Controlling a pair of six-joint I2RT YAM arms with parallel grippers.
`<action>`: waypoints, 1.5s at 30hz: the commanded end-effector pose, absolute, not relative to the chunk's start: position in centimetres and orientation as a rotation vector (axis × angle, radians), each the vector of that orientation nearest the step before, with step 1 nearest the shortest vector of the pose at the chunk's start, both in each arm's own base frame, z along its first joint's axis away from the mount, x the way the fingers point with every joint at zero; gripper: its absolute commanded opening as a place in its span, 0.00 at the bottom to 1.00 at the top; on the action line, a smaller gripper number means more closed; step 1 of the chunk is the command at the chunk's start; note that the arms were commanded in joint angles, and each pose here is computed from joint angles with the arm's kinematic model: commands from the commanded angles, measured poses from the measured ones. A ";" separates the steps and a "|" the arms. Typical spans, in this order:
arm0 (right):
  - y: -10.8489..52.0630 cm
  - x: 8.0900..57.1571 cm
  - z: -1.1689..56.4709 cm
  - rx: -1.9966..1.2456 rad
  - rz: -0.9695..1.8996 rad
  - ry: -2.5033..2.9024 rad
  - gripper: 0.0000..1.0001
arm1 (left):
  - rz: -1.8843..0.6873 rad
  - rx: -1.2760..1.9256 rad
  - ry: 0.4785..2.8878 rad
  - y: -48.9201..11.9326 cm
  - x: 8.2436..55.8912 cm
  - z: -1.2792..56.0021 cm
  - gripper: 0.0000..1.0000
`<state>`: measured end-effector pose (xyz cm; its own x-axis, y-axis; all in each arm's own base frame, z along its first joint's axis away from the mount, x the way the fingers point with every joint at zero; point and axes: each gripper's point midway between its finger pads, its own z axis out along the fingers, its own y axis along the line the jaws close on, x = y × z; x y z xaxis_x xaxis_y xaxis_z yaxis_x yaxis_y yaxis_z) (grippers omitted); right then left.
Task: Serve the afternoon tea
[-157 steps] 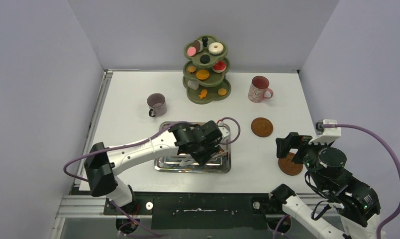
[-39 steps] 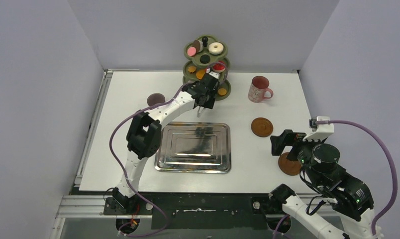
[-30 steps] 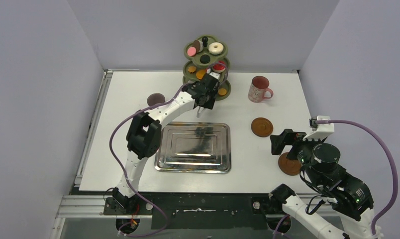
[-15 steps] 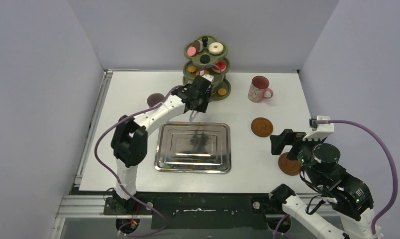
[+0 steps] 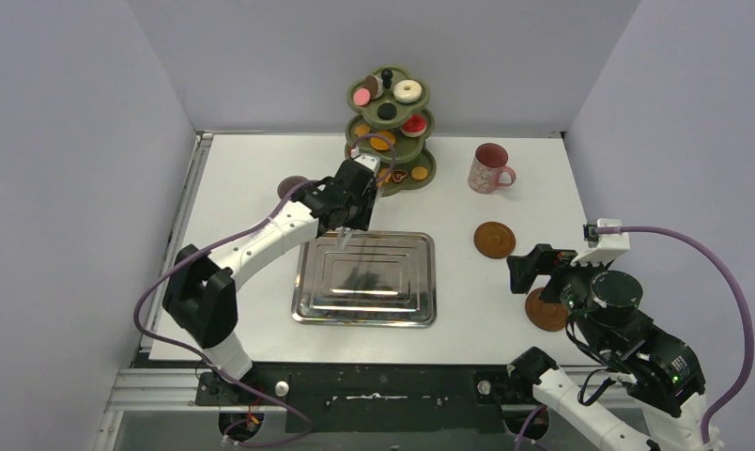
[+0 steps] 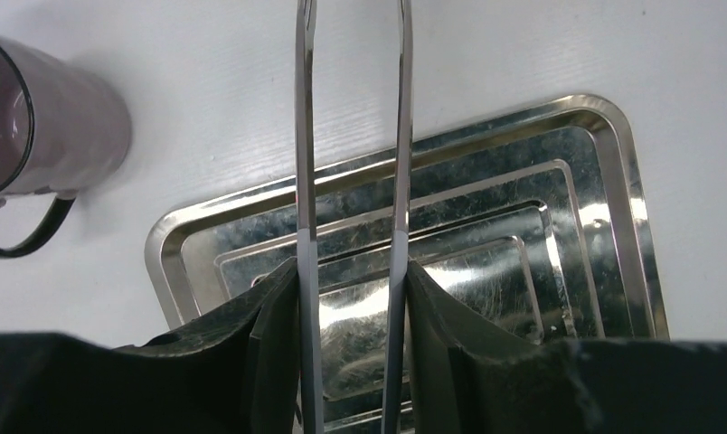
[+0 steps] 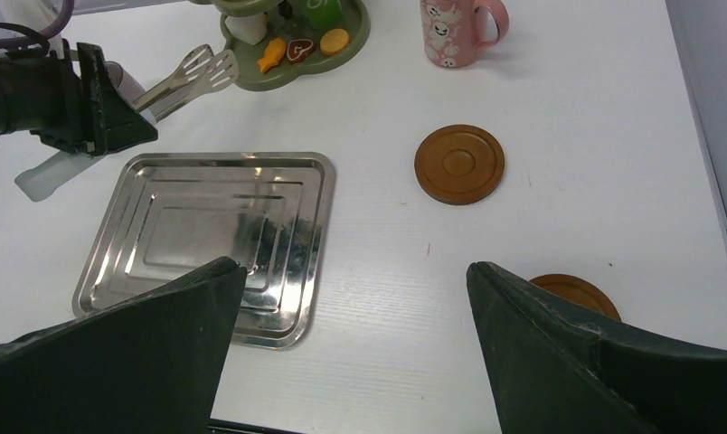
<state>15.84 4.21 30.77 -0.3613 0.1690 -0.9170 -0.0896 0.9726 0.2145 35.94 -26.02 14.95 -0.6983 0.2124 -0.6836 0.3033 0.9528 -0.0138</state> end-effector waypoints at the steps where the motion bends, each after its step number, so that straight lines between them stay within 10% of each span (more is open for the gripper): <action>1: 4.3 15.9 31.9 0.071 0.294 1.887 1.00 | -0.246 0.275 2.255 -25.4 35.6 19.0 0.37; 45: 4.8 16.4 29.5 0.050 0.282 1.927 1.00 | 0.020 0.053 2.463 -15.6 22.8 11.4 0.34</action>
